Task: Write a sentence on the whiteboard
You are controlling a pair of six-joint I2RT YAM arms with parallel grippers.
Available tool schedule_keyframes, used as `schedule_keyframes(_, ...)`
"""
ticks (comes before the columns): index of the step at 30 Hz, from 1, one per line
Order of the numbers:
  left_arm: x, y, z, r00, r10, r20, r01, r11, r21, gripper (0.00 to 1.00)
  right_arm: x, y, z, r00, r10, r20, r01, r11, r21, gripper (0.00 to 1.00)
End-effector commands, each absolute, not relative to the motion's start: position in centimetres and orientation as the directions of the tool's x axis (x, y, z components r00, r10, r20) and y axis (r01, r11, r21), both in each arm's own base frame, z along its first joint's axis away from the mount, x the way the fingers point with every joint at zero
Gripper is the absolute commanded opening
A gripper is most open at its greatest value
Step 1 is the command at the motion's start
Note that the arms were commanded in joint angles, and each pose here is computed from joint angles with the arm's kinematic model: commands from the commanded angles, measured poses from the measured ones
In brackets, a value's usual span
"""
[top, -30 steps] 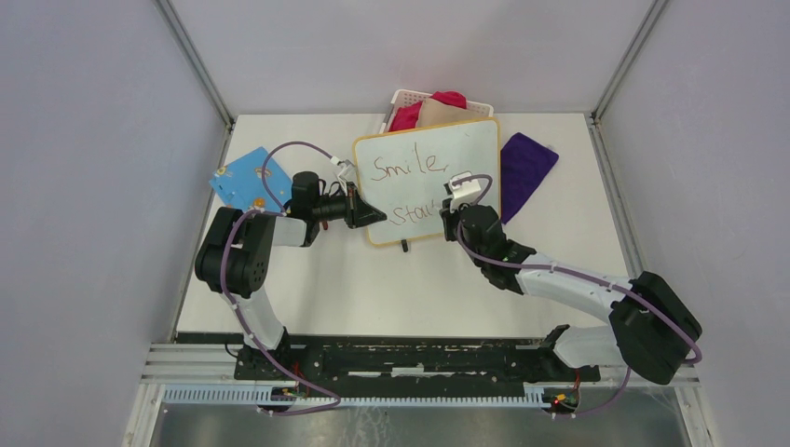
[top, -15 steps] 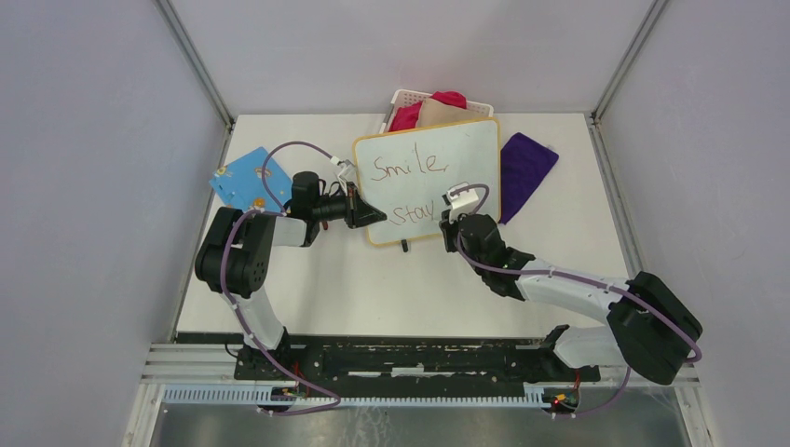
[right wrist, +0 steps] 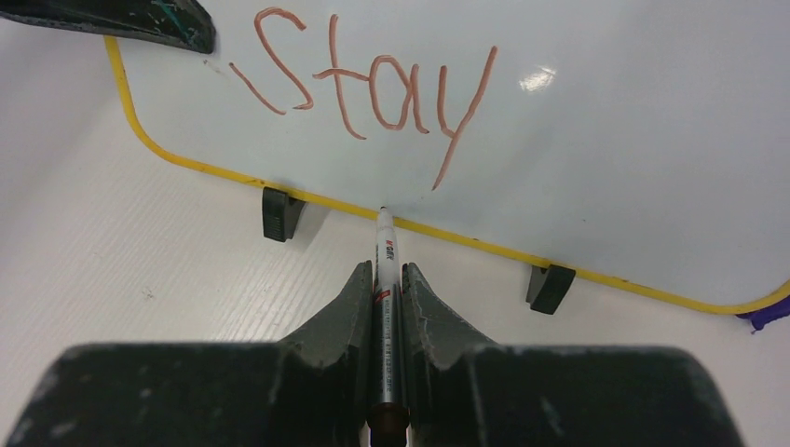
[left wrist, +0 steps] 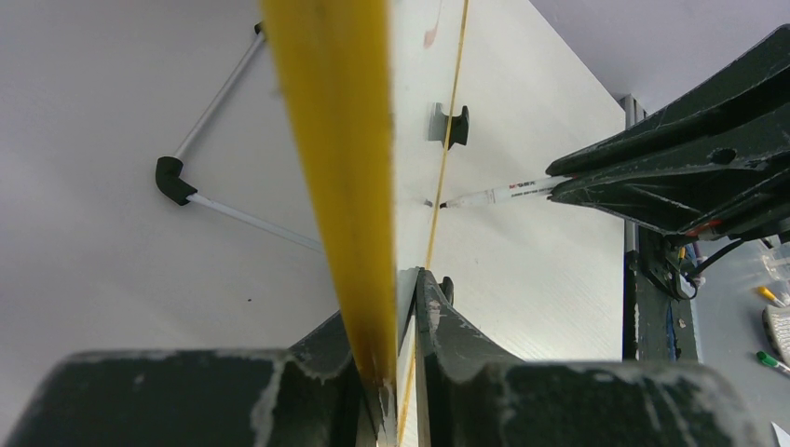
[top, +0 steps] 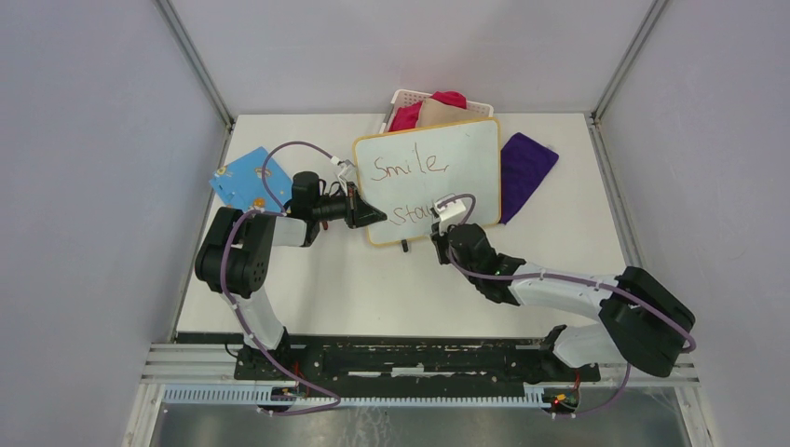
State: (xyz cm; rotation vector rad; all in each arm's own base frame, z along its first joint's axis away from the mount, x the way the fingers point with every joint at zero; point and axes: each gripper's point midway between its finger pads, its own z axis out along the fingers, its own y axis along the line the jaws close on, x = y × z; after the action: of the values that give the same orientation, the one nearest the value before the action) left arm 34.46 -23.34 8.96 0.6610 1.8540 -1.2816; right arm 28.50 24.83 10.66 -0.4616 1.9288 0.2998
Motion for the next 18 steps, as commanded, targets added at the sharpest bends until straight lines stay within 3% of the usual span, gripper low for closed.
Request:
schedule_keyframes(1, 33.0, -23.1, 3.4, -0.669, 0.075, -0.74, 0.677, 0.472, -0.565, 0.02, 29.6, 27.3, 13.4, -0.302, -0.112, -0.947, -0.462, 0.886, 0.042, 0.0)
schedule_keyframes(10, 33.0, -23.1, 3.4, -0.669, 0.075, -0.74, 0.677, 0.472, -0.565, 0.02, 29.4, 28.2, 15.7, -0.268, -0.091, -0.959, -0.481, 0.876, 0.051, 0.0)
schedule_keyframes(18, 33.1, -23.0, 3.4, -0.669, 0.074, -0.74, 0.676, 0.475, -0.563, 0.02, 29.9, 21.7, 18.8, -0.176, -0.074, -0.982, -0.33, 0.944, -0.012, 0.0)
